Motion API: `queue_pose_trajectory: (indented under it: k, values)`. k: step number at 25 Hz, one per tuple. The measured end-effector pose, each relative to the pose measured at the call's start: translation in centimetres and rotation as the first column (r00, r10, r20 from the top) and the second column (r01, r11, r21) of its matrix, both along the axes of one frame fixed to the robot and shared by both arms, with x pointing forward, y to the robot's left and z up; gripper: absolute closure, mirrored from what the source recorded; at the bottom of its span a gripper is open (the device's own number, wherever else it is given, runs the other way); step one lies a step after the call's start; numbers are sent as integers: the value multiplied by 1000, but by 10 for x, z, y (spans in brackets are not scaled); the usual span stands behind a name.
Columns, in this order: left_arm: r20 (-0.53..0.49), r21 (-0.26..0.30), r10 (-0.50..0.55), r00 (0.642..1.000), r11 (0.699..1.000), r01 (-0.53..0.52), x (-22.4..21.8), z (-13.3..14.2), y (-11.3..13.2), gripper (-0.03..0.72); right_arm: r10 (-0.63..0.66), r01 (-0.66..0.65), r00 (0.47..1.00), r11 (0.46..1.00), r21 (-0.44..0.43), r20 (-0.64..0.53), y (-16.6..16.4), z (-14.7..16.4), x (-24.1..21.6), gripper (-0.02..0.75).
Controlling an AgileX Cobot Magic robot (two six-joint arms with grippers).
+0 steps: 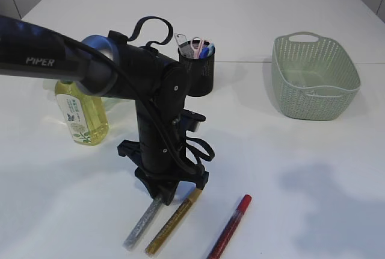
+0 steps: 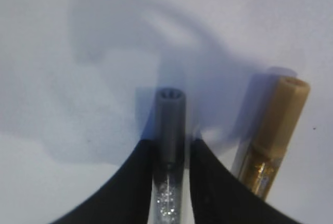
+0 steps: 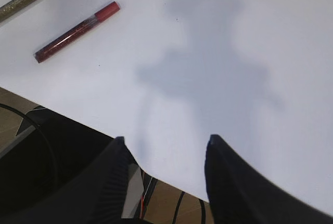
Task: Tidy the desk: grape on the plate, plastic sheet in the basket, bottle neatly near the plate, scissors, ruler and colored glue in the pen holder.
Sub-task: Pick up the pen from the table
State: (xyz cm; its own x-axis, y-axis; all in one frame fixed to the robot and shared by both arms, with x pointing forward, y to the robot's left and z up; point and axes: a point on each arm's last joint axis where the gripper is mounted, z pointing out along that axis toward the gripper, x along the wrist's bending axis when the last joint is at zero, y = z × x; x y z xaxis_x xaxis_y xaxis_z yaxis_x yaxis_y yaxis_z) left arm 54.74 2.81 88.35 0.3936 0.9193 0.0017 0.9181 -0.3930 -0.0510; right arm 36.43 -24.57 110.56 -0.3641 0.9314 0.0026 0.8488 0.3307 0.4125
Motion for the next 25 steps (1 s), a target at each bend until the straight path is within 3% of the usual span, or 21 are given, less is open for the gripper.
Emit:
queue_pose_trajectory:
  k: [6,25]
  values:
    - [0,-2,-1,1000,1000,1,0,0,0,561,0,0,1000,1000,0,0,0,0,0,354]
    - [-1,-1,-23,1000,1000,23,-1,7,1,563,0,0,1000,1000,0,0,0,0,0,354]
